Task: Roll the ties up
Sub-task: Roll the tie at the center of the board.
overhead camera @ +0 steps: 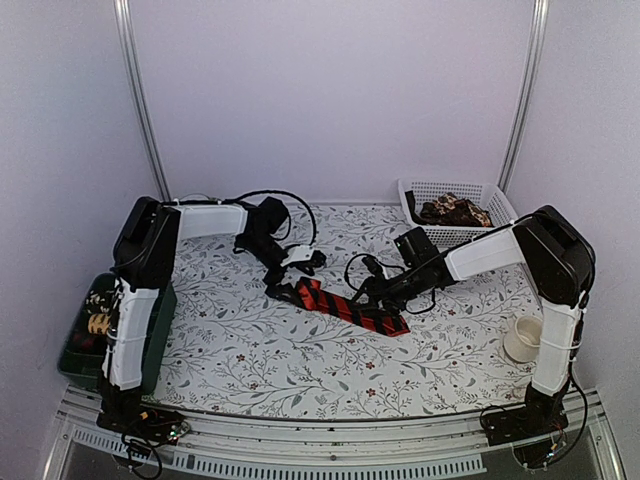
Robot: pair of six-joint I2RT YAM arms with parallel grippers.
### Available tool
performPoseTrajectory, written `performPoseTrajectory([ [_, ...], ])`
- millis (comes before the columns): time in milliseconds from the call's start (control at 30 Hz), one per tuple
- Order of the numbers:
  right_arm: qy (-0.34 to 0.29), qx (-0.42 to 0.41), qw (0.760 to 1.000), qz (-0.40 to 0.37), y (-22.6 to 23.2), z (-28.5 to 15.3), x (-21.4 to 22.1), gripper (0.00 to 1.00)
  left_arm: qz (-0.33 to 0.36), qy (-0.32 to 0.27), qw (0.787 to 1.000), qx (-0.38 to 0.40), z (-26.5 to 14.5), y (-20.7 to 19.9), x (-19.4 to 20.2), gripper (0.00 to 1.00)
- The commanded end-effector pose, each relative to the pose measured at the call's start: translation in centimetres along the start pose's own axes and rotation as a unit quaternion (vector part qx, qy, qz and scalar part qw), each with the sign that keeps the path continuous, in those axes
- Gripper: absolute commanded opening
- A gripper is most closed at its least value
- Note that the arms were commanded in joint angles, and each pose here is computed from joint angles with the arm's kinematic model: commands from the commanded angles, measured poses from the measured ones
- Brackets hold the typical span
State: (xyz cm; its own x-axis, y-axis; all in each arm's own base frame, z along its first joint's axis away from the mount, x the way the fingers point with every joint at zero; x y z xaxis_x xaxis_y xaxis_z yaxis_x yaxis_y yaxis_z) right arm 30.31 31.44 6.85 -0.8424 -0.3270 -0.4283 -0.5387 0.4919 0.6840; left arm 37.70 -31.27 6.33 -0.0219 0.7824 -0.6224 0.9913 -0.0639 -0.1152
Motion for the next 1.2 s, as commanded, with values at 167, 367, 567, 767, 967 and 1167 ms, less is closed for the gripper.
performPoseTrajectory([
  [167, 0.009, 0.001, 1.000, 0.010, -1.0, 0.5, 0.3, 0.62, 0.000, -0.032, 0.999, -0.006, -2.4, 0.7, -1.7, 1.00],
  [367, 0.011, -0.001, 1.000, 0.011, -1.1, 0.7, 0.2, 0.62, 0.007, -0.027, 1.000, -0.009, -3.5, 0.2, -2.2, 1.00],
  [567, 0.013, -0.003, 1.000, 0.013, -1.1, 0.9, 0.2, 0.62, 0.011, -0.022, 1.000, -0.014, -4.2, -0.4, -2.4, 1.00],
  [767, 0.011, -0.006, 1.000, 0.013, -1.0, 0.8, 0.1, 0.62, 0.021, -0.046, 0.999, -0.015, -5.2, -0.7, -3.6, 1.00],
  [967, 0.011, -0.009, 1.000, 0.012, -0.9, 0.8, 0.0, 0.62, 0.021, 0.001, 1.000, -0.017, -3.5, -1.5, -2.5, 1.00],
  [1167, 0.011, -0.011, 1.000, 0.012, -0.8, 0.7, 0.1, 0.62, 0.047, 0.029, 0.996, -0.069, -2.4, -1.0, -1.7, 1.00],
])
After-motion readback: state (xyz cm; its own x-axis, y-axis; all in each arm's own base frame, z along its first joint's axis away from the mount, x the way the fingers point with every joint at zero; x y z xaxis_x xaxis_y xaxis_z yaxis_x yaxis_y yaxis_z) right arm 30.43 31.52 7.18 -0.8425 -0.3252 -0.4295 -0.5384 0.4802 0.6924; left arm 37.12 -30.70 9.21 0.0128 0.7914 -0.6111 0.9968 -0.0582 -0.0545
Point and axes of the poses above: each gripper's point midway between its finger pads, its own z axis out along the fingers, its own y axis along the line the jaws close on, x = y × z, the point moved 4 cm from there along -z, back along the fingers, and after that the axes turned 14 degrees about -z, right-handed, at the moved point
